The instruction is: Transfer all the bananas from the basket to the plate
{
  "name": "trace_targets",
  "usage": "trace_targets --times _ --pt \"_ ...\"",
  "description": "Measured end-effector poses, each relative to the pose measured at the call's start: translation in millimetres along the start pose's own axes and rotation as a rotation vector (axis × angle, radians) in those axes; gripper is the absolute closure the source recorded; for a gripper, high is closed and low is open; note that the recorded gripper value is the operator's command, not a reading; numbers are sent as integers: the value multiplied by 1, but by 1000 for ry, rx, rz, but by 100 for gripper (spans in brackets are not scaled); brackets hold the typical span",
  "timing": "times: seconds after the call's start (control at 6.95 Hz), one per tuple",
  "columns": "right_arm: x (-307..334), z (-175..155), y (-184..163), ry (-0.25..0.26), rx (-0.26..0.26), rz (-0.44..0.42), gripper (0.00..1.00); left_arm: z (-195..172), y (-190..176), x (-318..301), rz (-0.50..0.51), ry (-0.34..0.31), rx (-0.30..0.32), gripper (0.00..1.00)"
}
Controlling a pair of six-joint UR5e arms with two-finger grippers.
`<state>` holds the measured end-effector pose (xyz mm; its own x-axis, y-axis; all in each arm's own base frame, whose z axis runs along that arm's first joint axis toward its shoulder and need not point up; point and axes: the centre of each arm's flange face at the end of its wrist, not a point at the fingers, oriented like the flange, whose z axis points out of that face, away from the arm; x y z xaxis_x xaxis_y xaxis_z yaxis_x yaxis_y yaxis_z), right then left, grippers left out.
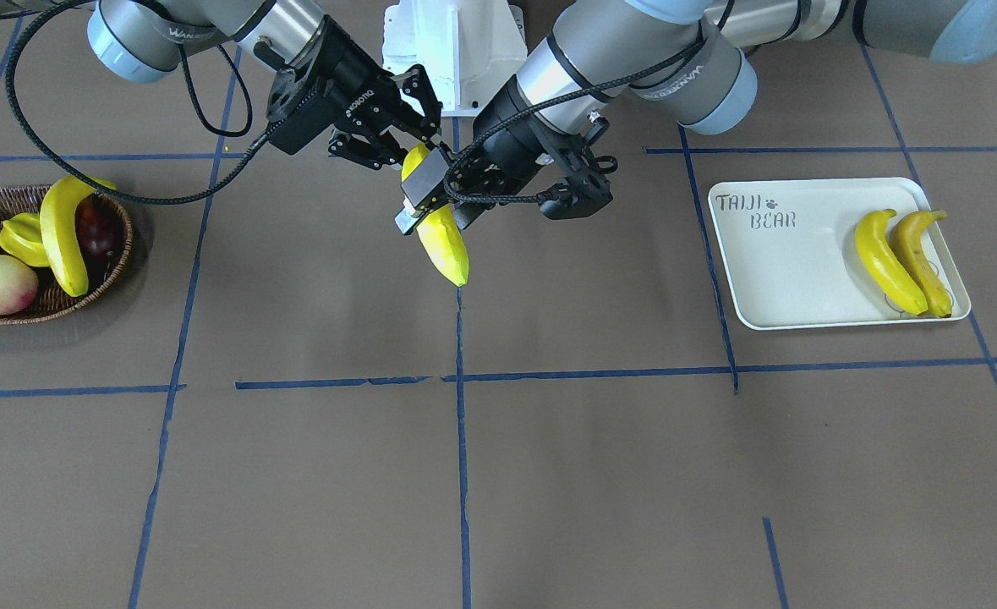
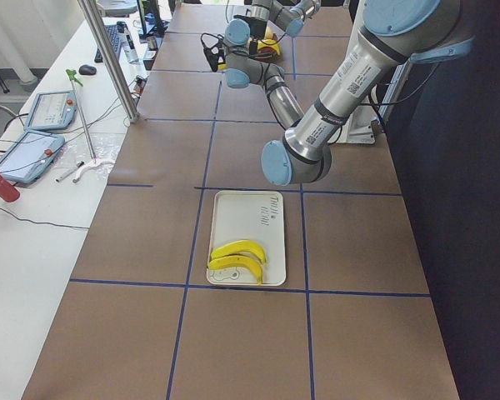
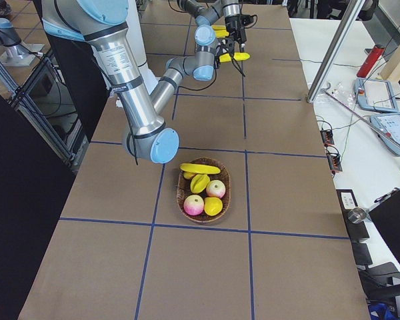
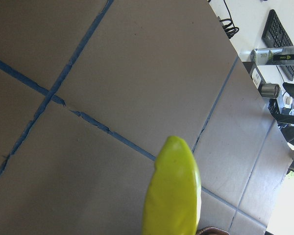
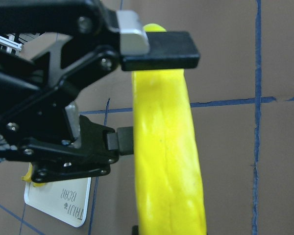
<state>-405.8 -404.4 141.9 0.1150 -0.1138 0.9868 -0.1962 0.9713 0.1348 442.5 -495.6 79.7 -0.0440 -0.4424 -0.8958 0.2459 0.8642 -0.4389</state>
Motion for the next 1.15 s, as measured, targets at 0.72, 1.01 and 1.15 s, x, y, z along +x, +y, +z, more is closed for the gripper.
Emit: trace_targets --times 0.72,1.01,1.15 --pt "-2 1 0 -2 1 2 0 1 0 -3 6 -2 -1 100" --pt "-2 1 -1 1 14 7 0 0 0 -3 9 -1 -2 100" --pt "-2 1 -2 2 16 8 0 -1 0 -3 9 0 -2 100"
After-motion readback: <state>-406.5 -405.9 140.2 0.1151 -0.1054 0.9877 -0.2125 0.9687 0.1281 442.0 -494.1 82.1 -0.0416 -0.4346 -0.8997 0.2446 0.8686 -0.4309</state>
